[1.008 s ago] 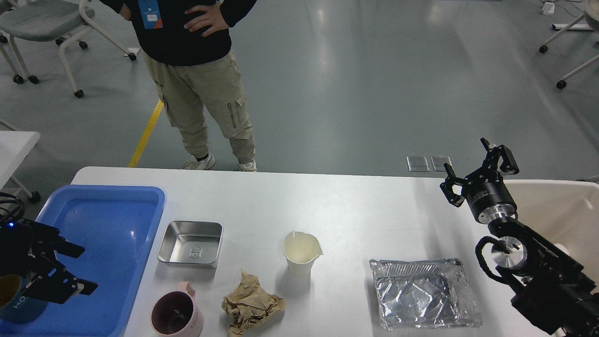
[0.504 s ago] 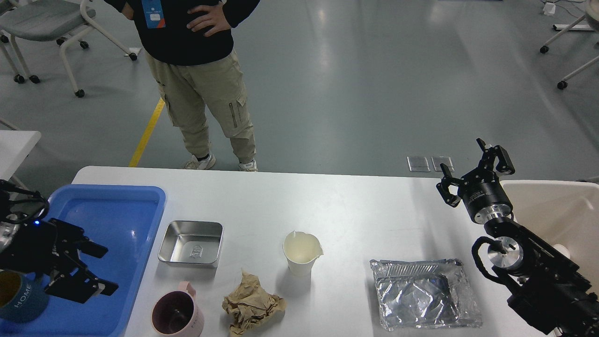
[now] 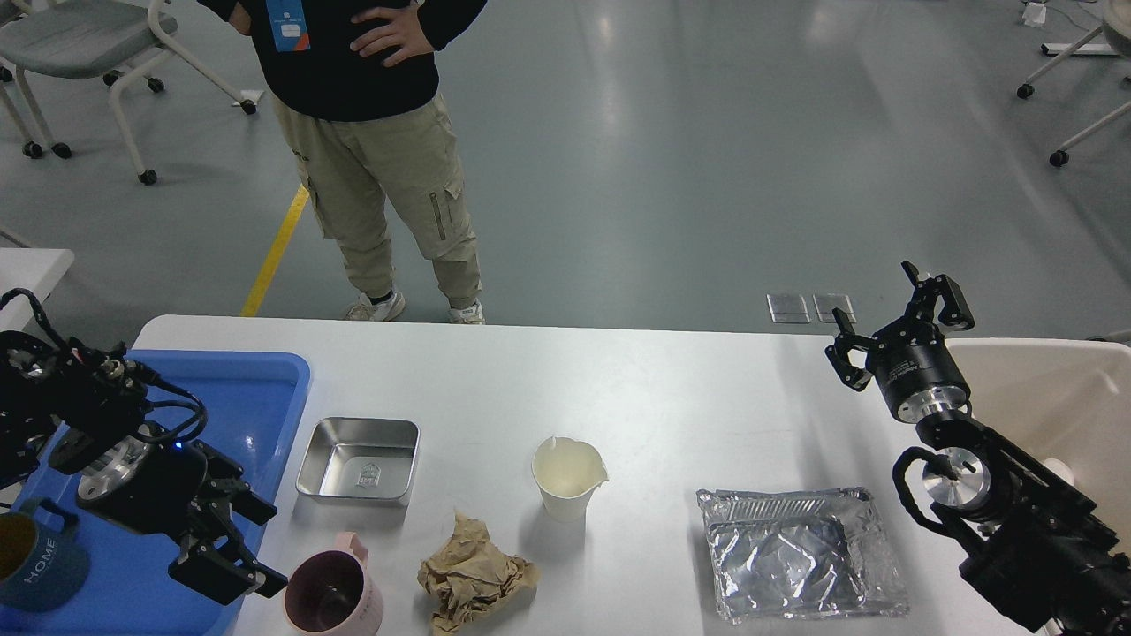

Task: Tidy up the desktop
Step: 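Lower the left gripper onto the pink mug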

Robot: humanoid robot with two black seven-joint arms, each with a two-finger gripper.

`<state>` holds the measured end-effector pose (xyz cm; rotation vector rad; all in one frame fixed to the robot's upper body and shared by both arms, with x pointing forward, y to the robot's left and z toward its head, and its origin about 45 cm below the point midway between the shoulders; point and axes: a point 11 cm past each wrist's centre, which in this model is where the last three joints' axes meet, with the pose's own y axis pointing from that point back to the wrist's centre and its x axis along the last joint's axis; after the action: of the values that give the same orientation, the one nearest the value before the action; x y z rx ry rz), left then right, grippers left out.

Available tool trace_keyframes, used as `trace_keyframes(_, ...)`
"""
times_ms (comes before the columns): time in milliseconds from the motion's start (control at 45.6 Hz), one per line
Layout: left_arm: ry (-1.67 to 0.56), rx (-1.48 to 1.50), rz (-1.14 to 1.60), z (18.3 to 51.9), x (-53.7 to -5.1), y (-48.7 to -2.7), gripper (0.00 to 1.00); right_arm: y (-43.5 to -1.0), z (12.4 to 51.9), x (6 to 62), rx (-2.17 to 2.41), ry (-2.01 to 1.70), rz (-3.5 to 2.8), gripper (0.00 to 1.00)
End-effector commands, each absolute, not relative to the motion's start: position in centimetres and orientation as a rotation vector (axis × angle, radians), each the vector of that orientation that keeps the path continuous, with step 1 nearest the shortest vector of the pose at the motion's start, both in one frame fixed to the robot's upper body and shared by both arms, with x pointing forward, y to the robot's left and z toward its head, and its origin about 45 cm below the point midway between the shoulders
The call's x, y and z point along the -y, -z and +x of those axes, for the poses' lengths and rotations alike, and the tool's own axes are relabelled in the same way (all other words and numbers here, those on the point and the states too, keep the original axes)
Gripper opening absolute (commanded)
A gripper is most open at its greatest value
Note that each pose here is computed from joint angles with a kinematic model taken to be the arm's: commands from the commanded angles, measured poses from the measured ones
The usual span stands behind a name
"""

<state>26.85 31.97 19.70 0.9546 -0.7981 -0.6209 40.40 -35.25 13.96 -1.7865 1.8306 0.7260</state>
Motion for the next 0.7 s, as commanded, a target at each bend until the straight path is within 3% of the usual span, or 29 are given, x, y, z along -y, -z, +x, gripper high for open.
trace_keyframes(0, 0.678, 0.776, 0.968, 26.6, -31.4, -18.3, 0.94, -13.9, 40.4, 35.1, -1.827, -0.728, -1.786, 1.00)
trace_keyframes(679, 0.674, 0.703, 1.027, 29.0, -31.6, -14.3, 0.90, -14.1, 40.3, 35.6, -1.832, -0.718, -1.787, 1.00)
